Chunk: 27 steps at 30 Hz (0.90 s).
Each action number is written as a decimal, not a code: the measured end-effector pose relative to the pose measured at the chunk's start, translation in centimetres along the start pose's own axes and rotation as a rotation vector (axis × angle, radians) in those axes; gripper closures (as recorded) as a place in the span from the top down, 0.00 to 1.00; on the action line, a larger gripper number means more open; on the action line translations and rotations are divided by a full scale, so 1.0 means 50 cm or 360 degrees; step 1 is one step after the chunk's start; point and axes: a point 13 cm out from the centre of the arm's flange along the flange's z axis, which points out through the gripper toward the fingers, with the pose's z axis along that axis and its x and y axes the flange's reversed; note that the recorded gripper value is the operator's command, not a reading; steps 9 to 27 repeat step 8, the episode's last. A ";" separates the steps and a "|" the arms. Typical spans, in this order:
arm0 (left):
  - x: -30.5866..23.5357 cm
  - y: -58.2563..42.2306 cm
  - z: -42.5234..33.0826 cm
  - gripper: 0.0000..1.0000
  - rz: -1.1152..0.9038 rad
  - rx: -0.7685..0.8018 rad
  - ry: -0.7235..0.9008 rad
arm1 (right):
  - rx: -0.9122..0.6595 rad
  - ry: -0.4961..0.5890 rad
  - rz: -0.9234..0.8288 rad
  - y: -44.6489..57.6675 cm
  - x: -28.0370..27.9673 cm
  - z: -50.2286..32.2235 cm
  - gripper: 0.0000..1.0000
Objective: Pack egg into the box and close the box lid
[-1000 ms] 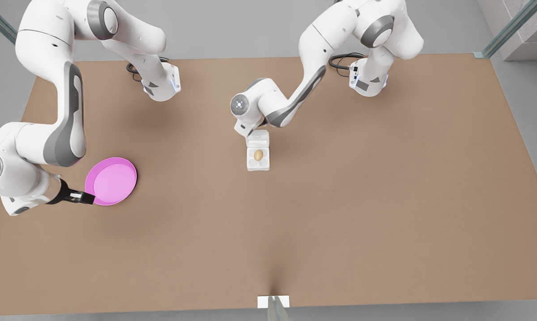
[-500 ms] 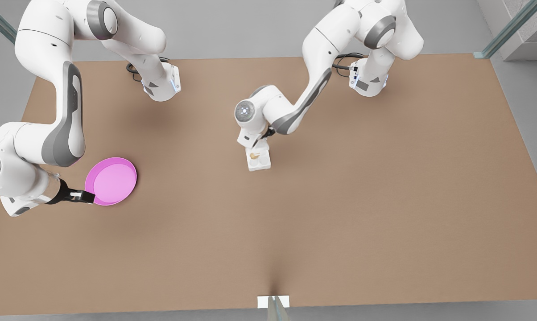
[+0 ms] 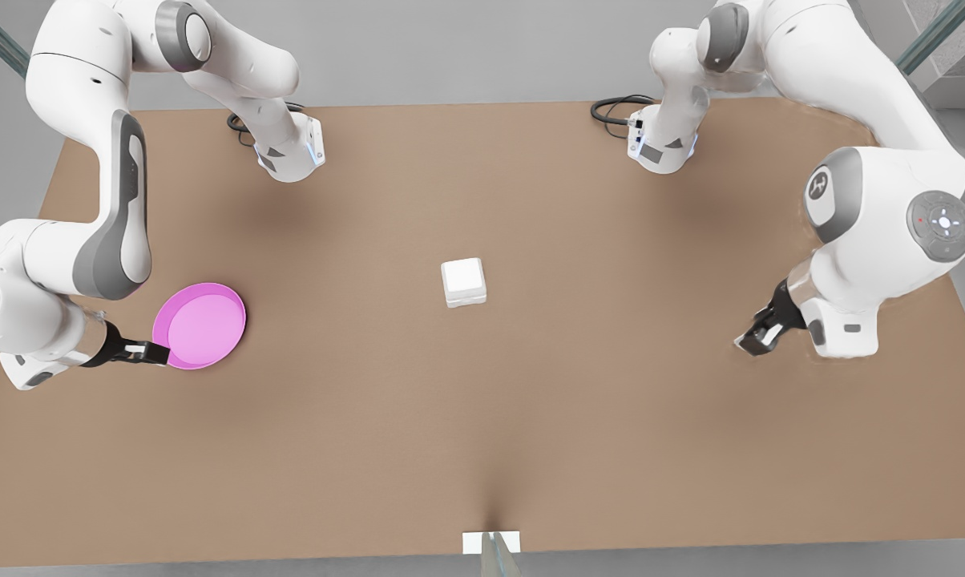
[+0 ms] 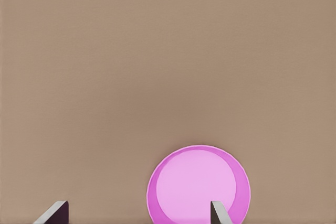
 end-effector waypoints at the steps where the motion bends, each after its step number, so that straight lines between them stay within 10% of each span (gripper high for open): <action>1: 0.038 0.045 -0.066 1.00 0.0104 0.0008 -0.0007 | 0.0000 0.0000 -0.0001 0.000 0.000 0.000 1.00; 8: 0.089 0.170 -0.057 1.00 0.0658 -0.0181 0.0115 | 0.0002 0.0000 -0.0004 -0.005 0.000 0.000 1.00; 27: 0.089 0.170 -0.057 1.00 0.0658 -0.0181 0.0115 | 0.0002 0.0000 -0.0004 -0.005 0.000 0.000 1.00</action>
